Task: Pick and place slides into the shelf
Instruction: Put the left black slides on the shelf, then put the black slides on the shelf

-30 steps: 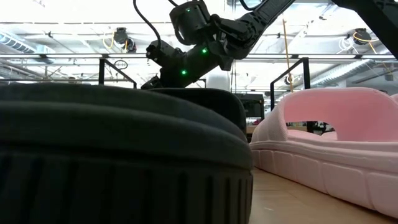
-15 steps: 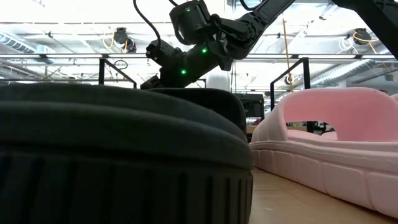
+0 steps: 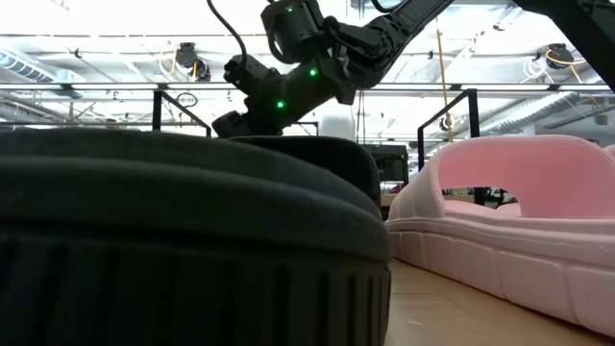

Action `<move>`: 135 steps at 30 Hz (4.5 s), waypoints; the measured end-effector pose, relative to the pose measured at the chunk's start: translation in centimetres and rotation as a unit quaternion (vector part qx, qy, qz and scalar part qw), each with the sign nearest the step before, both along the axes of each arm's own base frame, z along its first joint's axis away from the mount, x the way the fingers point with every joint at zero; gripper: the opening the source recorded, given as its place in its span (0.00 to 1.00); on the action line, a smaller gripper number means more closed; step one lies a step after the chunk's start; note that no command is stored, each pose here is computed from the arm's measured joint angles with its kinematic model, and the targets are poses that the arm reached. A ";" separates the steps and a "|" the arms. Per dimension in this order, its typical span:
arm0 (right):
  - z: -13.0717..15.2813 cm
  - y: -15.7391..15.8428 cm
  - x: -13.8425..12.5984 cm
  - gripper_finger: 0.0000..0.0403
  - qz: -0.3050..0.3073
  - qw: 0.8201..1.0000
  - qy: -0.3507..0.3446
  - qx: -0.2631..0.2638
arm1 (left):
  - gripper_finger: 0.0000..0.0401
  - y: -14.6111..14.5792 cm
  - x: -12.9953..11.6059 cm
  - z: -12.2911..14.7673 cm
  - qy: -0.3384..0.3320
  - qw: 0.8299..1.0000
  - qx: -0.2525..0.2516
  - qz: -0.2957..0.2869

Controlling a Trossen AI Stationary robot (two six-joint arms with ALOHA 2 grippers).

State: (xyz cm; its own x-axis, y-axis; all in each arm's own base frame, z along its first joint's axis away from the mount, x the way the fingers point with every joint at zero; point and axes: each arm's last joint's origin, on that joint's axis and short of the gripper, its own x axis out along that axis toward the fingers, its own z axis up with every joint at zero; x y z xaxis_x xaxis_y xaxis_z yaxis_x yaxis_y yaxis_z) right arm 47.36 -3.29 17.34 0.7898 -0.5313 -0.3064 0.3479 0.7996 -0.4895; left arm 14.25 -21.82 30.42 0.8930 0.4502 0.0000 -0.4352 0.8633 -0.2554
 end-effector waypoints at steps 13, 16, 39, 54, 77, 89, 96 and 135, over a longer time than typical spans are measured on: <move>0.0 -1.3 0.0 0.30 0.013 0.999 -0.019 0.035 | 0.66 -0.4 0.1 -0.6 0.001 1.000 0.002 -0.001; 0.1 -1.3 0.0 0.30 0.013 0.999 -0.022 0.035 | 0.66 -0.4 0.1 -0.6 0.000 1.000 0.000 -0.001; -1.5 -2.0 1.9 0.30 0.016 0.999 0.020 0.042 | 0.66 -0.6 -0.3 -0.6 0.000 1.000 -0.001 -0.010; -1.5 -0.5 2.1 0.44 0.021 0.999 0.031 0.031 | 0.66 -0.7 -0.2 -0.8 0.004 1.000 0.008 -0.010; 2.2 1.9 1.5 0.47 0.062 0.998 0.026 -0.016 | 0.66 -0.8 -0.2 -1.0 0.008 1.000 0.017 -0.010; 13.7 10.0 -6.5 0.47 0.020 0.973 0.139 -0.182 | 0.66 -0.8 0.4 -1.7 0.004 1.000 0.012 -0.005; 19.2 11.1 -12.6 0.47 0.025 0.986 0.107 -0.125 | 0.66 -0.3 4.2 -4.6 -0.017 0.995 -0.040 -0.084; 21.1 12.1 -17.2 0.46 0.080 0.992 0.099 -0.002 | 0.66 -7.2 15.6 -14.1 0.317 0.947 -0.043 -0.039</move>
